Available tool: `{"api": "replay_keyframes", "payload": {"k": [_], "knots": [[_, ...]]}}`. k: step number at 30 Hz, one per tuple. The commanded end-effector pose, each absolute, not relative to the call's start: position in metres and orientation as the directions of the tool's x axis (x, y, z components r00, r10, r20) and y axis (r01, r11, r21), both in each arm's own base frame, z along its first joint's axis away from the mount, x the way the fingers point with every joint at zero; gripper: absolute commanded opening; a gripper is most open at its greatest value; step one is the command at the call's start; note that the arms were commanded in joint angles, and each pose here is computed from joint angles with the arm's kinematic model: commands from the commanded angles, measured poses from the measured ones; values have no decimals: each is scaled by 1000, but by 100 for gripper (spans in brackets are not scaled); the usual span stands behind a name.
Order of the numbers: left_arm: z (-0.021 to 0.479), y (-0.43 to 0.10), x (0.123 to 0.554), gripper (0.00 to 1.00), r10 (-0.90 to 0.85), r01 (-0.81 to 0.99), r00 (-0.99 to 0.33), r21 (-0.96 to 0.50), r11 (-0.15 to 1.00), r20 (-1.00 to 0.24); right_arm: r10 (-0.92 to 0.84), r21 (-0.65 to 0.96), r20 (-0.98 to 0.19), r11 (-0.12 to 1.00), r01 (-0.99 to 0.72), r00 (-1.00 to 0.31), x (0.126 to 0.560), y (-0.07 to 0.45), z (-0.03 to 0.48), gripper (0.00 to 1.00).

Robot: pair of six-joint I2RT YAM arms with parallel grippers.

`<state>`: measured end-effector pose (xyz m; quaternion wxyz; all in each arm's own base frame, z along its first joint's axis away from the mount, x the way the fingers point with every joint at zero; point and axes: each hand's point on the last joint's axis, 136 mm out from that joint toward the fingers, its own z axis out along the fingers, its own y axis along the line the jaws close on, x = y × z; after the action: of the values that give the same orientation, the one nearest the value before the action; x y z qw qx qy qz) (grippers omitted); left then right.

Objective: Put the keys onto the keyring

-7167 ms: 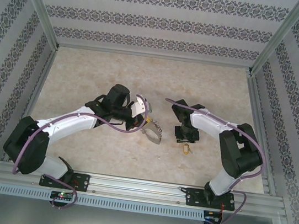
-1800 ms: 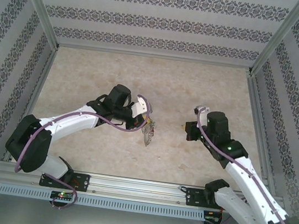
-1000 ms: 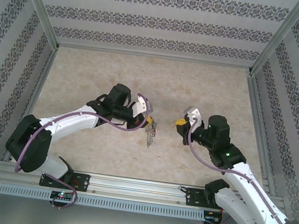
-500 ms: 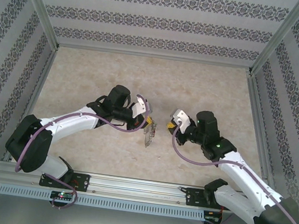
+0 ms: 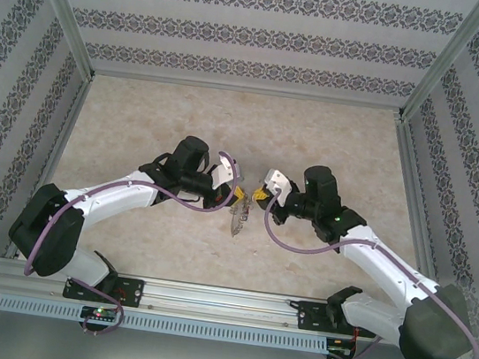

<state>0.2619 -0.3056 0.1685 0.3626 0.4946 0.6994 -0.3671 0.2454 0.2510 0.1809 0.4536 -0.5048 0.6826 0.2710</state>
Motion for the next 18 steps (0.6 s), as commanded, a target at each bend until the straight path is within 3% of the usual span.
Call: {"api": "replay_keyframes", "payload": {"k": [1,18], "knots": [[174,-310,262,0,391,963,-231,-153,221,-891,-388,-97,-922,246,-964,-6,236,268,204,0],[157,-309,266,0,373,936,-314,-220,274,-873,-435,0,-891,288,-958,-131,236,274,170,0]]}}
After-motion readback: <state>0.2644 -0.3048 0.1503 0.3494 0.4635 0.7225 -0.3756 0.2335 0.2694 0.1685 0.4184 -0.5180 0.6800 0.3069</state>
